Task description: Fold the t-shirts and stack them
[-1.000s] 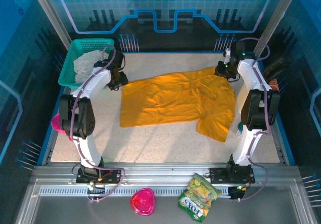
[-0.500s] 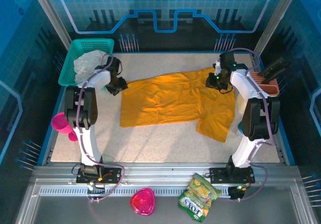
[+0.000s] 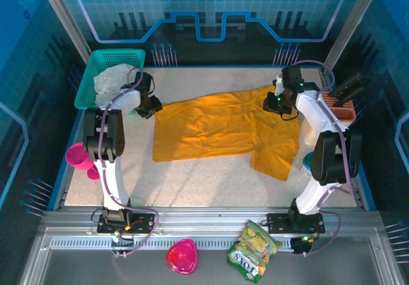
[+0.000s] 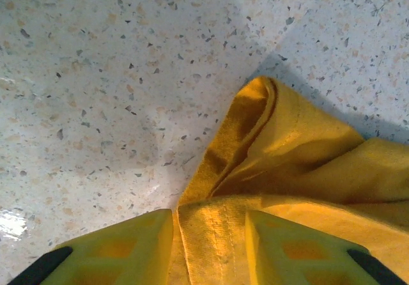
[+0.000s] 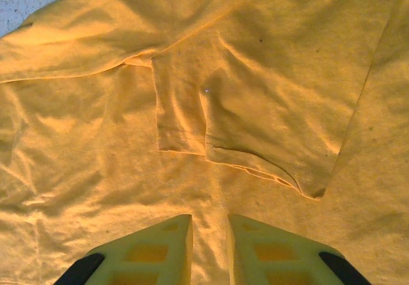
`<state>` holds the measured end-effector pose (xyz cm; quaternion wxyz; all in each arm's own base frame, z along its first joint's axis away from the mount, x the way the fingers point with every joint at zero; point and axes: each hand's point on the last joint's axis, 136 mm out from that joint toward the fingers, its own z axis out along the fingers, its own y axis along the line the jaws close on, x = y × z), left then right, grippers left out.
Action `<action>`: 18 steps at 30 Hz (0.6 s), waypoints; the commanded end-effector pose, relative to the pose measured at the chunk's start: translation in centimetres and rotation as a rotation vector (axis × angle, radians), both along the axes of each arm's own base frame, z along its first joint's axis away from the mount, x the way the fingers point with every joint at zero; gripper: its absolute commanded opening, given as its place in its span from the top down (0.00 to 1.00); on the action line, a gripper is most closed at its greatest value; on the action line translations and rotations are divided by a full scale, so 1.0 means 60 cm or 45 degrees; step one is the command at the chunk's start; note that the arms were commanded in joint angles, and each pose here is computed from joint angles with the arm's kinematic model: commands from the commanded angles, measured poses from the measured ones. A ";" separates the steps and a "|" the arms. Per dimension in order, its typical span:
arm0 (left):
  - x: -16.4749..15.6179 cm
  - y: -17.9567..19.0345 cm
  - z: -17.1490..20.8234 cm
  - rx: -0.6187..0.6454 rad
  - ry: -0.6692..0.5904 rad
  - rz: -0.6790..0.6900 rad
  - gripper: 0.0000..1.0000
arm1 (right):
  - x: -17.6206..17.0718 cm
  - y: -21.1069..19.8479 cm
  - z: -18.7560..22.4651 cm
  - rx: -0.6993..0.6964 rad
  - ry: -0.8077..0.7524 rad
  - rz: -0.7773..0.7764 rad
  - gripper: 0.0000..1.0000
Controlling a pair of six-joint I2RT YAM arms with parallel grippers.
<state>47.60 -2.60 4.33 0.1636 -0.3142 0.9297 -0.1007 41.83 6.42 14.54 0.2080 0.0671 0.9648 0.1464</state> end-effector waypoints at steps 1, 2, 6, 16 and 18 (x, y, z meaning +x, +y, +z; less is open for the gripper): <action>-0.014 -0.007 -0.030 -0.058 0.060 -0.002 0.68 | -0.010 0.004 0.014 -0.012 -0.018 0.011 0.78; -0.013 -0.008 -0.030 -0.055 0.056 -0.022 0.70 | -0.010 0.004 0.015 -0.011 -0.021 0.009 0.78; -0.007 -0.011 -0.018 -0.021 0.013 -0.125 0.75 | -0.011 0.005 0.018 -0.004 -0.025 0.005 0.78; -0.022 0.015 0.028 0.164 -0.026 -0.281 0.78 | -0.013 0.009 0.018 0.009 -0.028 -0.001 0.78; -0.027 0.013 0.024 0.165 -0.009 -0.311 0.78 | -0.013 0.011 0.020 0.011 -0.032 0.002 0.78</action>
